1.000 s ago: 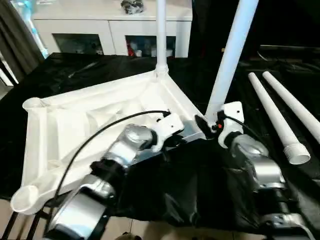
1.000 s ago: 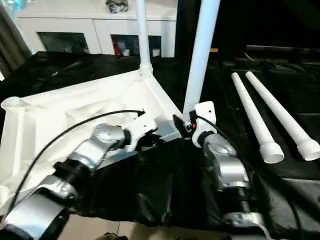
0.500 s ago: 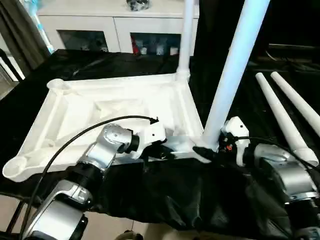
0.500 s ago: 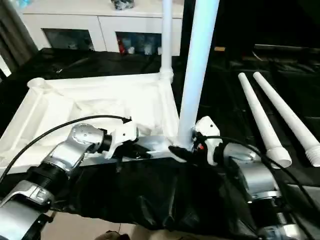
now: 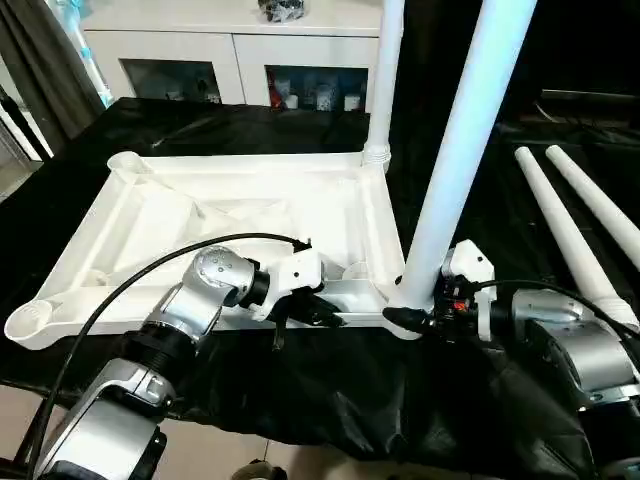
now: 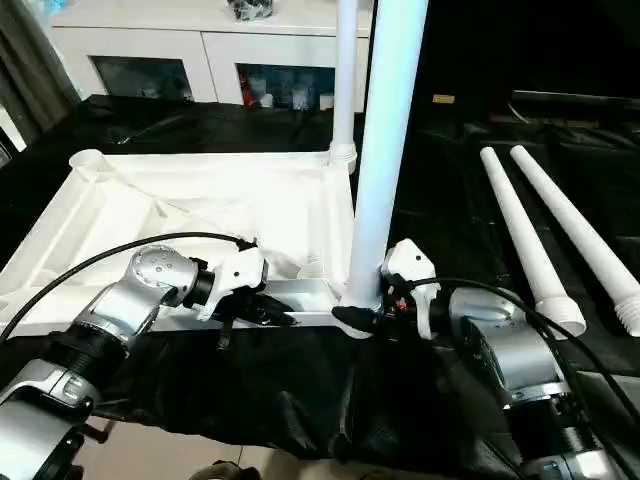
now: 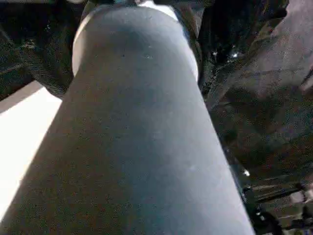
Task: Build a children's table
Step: Rotate leg to tighten
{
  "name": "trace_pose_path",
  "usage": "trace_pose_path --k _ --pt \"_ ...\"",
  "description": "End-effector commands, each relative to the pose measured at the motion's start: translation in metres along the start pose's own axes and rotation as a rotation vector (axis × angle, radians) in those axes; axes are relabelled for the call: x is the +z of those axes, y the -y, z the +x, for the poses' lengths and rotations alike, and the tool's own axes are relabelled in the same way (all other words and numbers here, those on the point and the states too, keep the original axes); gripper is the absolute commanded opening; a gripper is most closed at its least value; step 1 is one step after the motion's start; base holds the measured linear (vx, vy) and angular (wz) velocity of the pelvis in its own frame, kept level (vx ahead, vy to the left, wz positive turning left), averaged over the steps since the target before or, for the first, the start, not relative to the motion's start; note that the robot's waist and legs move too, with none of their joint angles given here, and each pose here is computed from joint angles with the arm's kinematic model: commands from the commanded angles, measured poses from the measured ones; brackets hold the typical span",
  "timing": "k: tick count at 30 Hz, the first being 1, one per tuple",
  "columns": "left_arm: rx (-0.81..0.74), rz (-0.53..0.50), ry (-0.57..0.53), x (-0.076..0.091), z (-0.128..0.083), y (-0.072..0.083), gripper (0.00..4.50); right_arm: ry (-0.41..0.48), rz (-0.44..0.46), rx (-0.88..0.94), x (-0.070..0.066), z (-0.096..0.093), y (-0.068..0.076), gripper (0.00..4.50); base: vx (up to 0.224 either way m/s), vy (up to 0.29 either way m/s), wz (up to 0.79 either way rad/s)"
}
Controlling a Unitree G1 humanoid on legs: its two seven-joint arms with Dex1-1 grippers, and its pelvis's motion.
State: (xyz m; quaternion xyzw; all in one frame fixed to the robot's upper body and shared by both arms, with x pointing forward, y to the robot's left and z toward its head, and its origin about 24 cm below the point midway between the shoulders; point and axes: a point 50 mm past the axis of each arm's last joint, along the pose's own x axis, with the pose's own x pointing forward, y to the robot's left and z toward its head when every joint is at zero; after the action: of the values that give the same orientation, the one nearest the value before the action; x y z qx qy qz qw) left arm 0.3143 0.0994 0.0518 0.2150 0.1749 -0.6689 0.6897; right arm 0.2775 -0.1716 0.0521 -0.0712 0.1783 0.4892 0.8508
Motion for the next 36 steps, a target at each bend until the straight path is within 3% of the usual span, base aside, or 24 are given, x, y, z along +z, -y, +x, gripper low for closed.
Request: trace_pose_path --k 1,4,8,9,14,15,18,22,28,36 --pt "0.065 0.060 0.031 0.022 0.012 -0.009 0.00 0.029 0.017 -0.060 0.000 0.015 -0.004 2.75 0.000 0.000 0.00" --pt "0.225 -0.006 0.037 0.031 0.032 -0.017 0.00 0.070 0.122 -0.317 -0.004 0.034 0.005 2.74 0.000 0.000 0.00" --pt "0.291 -0.031 0.052 0.040 0.046 -0.019 0.00 0.102 0.210 -0.431 -0.002 0.049 0.008 2.74 0.000 0.000 0.00" --pt "0.319 -0.040 0.066 0.047 0.057 -0.018 0.00 0.118 0.248 -0.510 0.001 0.060 0.009 2.74 0.000 0.000 0.00" --pt "0.324 -0.023 0.087 0.058 0.073 -0.013 0.00 0.168 0.229 -0.587 0.014 0.076 0.007 2.74 0.000 0.000 0.00" --pt "0.320 -0.013 0.088 0.059 0.073 -0.012 0.00 0.184 0.235 -0.596 0.016 0.076 0.008 3.09 0.000 0.000 0.00" --pt "0.312 0.007 0.091 0.059 0.073 -0.012 0.00 0.229 0.277 -0.590 0.018 0.073 0.011 3.46 0.000 0.000 0.00" --pt "0.291 0.023 0.098 0.055 0.065 -0.011 0.00 0.228 0.224 -0.554 0.018 0.064 0.014 3.88 0.000 0.000 0.00" --pt "0.139 0.046 0.096 0.032 0.036 -0.003 0.00 0.175 0.087 -0.266 0.009 0.029 0.010 3.88 0.000 0.000 0.00" --pt "0.037 0.043 0.087 0.022 0.016 0.001 0.00 0.096 0.005 -0.018 0.008 0.008 0.000 3.88 0.000 0.000 0.00"
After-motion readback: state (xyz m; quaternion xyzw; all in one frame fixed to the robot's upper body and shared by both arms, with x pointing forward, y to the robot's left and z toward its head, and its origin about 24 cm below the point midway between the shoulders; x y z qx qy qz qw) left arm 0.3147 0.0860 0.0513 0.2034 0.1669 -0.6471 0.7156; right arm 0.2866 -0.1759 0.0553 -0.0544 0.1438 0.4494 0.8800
